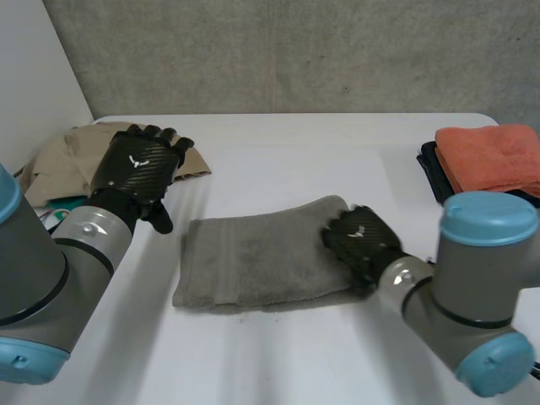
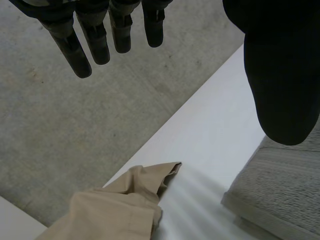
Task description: Fold the laundry.
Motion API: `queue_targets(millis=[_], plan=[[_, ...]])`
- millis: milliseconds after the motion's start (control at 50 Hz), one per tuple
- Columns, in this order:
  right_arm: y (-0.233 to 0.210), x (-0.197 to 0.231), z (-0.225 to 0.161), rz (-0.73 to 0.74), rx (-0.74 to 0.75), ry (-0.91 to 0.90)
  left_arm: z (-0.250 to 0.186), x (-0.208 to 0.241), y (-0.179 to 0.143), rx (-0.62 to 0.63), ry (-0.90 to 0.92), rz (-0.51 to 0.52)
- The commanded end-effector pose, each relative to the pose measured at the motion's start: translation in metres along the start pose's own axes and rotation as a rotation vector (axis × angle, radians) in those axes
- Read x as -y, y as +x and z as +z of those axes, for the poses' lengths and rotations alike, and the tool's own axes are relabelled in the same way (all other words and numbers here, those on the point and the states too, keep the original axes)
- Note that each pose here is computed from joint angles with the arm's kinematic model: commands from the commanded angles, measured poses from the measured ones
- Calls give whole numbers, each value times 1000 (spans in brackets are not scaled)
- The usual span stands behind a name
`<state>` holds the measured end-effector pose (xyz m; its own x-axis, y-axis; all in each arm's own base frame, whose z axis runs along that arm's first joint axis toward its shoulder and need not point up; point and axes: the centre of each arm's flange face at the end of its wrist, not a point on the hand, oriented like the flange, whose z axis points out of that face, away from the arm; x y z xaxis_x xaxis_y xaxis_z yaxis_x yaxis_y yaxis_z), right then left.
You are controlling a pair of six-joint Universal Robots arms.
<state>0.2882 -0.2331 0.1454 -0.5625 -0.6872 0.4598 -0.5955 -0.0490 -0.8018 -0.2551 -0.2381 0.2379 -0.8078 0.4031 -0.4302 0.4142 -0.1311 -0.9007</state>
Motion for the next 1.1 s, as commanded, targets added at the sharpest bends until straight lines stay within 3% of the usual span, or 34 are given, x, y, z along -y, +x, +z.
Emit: queue_targets(millis=[20,140,220,320,360,460,580,640,680,740,820,920,1020,1100], plan=[[34,-33,3,-24,-94,-99,-2,-2,4,-13,-8,0],[56,2,6,-144,-233,53,-3,1,3,-9,0,2],[25,62,-5,-204,-192,257,-4,4,2,-3,12,2],[-49,86,-7,-269,17,417,-7,7,-1,7,17,0],[-87,82,-8,-295,152,468,-7,6,-1,9,13,-2],[-128,58,-7,-300,326,433,-8,5,0,7,8,-37],[-119,56,-11,-161,351,365,-8,13,2,-1,35,-138],[-79,69,-7,-29,264,367,-4,19,4,-8,55,-185],[-30,76,-3,131,149,360,-3,25,7,-17,73,-206],[6,70,-3,320,73,296,0,31,28,-81,83,-245],[18,64,-1,437,81,194,2,33,65,-162,60,-277],[10,48,14,448,122,54,3,10,86,-121,-83,-282],[5,35,32,421,147,-13,-4,-38,102,-63,-306,-214],[-1,23,42,421,168,-58,-10,-52,107,-51,-366,-183]])
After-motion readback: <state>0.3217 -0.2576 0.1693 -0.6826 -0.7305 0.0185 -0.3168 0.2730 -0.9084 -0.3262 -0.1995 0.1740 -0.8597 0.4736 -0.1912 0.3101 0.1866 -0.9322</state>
